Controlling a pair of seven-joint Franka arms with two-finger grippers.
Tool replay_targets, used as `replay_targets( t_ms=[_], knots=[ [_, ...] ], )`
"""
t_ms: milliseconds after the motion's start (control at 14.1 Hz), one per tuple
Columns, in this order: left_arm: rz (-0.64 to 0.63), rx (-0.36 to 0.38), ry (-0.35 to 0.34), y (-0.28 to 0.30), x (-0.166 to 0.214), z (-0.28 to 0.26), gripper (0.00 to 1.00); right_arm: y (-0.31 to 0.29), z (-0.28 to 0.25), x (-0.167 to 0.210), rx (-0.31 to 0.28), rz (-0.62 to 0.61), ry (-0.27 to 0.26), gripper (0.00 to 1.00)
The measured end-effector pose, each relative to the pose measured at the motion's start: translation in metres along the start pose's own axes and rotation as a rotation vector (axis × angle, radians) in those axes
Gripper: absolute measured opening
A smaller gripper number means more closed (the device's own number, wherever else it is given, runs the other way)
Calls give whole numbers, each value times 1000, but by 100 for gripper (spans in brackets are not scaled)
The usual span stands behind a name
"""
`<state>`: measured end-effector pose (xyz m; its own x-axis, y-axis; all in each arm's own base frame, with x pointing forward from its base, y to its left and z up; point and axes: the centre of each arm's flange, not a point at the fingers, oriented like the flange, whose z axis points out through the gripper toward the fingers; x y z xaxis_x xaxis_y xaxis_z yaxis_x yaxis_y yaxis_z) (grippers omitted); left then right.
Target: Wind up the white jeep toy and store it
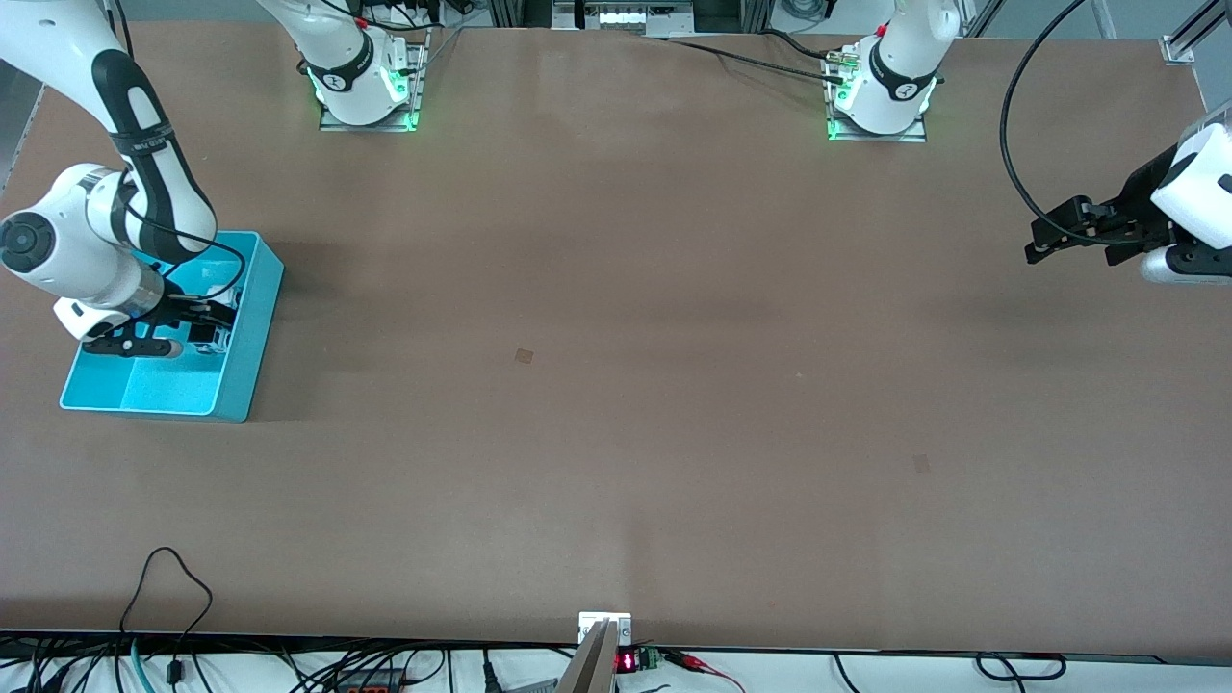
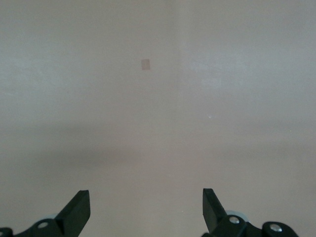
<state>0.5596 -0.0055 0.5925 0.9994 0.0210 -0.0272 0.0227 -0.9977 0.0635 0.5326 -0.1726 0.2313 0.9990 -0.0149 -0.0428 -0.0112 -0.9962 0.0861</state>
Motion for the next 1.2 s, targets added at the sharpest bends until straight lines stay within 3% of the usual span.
replay_targets(
  t_ms=[283,637,991,1204],
  knots=[
    [1,0,-11,0,-2,0,100,5,-100,13,18,1,-15,100],
    [1,0,-15,0,-2,1,100,-29,-273,10,28,-57,25,100],
    [1,0,-16,0,-2,1,100,-66,-351,-17,32,-26,16,100],
    [1,0,-18,0,-2,1,100,-68,-390,-24,66,-19,25,100]
  ],
)
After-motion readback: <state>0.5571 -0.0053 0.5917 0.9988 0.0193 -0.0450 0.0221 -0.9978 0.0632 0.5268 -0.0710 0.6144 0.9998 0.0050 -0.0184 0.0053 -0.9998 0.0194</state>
